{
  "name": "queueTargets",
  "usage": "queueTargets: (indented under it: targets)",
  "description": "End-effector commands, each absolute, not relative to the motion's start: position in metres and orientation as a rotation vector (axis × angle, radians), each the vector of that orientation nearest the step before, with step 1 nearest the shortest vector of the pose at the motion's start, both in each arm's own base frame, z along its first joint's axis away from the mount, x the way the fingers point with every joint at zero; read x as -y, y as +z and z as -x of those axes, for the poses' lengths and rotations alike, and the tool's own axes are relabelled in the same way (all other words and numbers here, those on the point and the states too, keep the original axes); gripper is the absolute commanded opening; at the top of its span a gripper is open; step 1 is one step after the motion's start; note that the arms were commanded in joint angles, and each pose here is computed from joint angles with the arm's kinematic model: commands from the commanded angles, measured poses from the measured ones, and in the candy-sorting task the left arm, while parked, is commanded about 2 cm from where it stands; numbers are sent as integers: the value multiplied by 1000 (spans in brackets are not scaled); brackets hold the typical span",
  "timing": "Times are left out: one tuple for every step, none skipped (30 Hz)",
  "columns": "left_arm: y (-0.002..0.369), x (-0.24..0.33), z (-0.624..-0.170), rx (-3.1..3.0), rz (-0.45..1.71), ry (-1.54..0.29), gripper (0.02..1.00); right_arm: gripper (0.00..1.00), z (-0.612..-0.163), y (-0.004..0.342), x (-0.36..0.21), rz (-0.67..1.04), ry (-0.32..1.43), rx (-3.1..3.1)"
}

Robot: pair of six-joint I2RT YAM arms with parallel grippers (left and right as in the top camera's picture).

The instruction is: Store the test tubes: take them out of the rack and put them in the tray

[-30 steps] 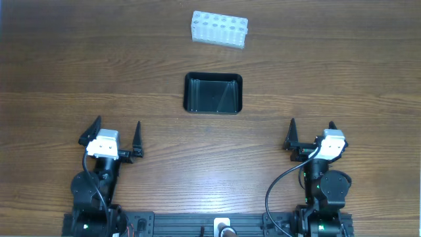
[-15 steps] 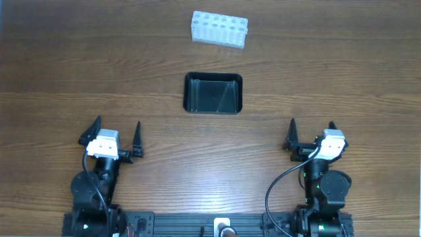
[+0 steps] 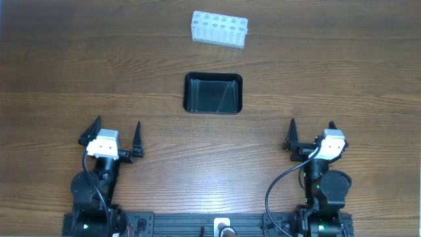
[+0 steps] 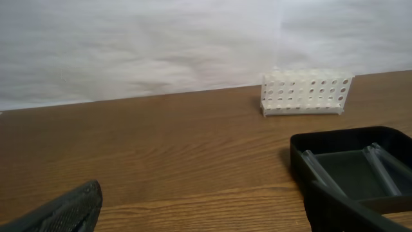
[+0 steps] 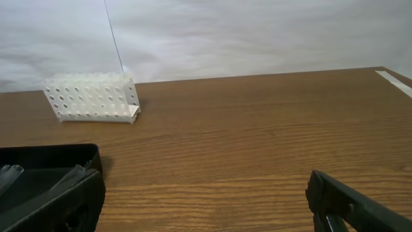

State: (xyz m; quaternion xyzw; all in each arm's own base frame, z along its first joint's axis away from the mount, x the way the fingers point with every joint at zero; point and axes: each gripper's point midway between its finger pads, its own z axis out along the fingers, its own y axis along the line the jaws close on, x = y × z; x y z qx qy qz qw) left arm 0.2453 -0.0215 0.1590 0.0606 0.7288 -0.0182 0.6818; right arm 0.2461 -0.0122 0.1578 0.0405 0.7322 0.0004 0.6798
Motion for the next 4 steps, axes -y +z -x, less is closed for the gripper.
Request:
queueTargets:
  targets:
    - [158,22,-245,-1635,-150,-36,996,991,-246,156,9,-83,22,-1644]
    - [158,22,-245,-1634,-150,-36,1000,993,-246,156,9,-83,22,-1644]
    - [158,22,-245,-1634,-151,-36,1000,993,-246,156,9,-83,22,-1644]
    - [158,22,-245,-1635,-150,-36,1000,991,-246,156,9,-83,22,-1644]
